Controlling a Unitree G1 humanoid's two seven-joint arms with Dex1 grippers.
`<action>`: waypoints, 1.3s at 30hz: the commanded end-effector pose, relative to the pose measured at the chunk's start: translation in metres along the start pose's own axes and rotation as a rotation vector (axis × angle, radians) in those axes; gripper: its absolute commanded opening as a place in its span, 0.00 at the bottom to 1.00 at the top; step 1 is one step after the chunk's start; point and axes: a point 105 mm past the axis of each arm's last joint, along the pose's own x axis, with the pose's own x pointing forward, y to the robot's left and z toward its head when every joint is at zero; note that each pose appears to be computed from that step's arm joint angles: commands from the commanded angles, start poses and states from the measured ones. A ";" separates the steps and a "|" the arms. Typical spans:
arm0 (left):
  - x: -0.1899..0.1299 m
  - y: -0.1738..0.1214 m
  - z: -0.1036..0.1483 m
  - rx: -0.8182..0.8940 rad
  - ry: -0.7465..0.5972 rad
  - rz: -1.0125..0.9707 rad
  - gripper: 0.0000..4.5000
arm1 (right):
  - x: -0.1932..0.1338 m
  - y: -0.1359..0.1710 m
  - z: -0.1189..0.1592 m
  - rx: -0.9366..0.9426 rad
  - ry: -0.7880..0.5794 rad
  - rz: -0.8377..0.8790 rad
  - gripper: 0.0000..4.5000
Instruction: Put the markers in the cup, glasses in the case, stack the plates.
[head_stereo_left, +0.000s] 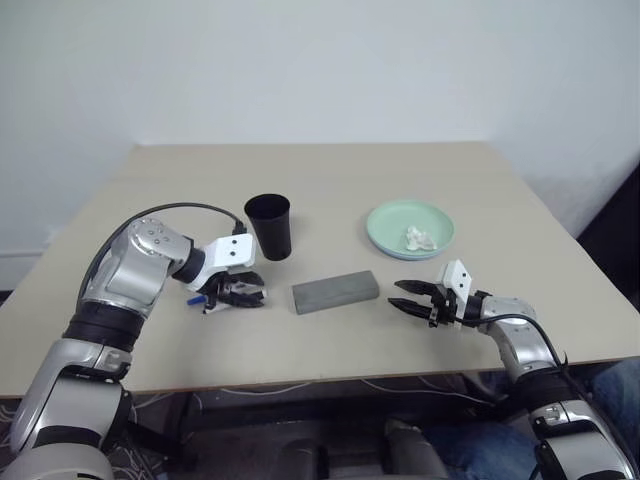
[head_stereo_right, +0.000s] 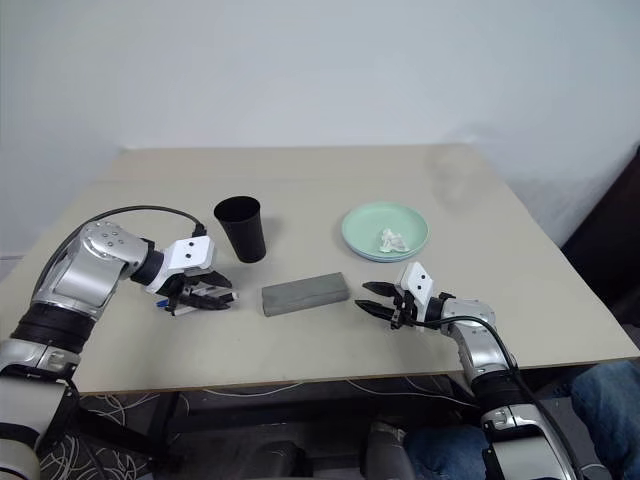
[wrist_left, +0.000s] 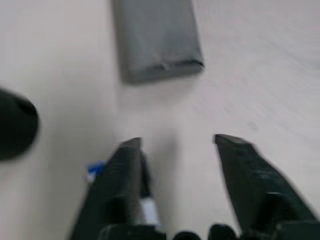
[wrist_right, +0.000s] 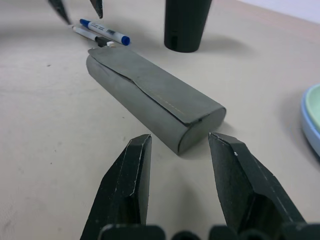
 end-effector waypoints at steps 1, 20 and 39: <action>-0.018 0.008 -0.008 0.027 0.117 0.052 0.68 | 0.005 -0.008 0.016 -0.042 -0.037 0.000 0.44; -0.027 0.008 -0.018 -0.110 0.370 -0.035 0.68 | 0.012 -0.002 0.015 -0.016 -0.025 0.065 0.44; 0.008 0.024 -0.020 -0.141 0.385 -0.049 0.68 | 0.010 0.000 0.012 -0.009 -0.019 0.056 0.44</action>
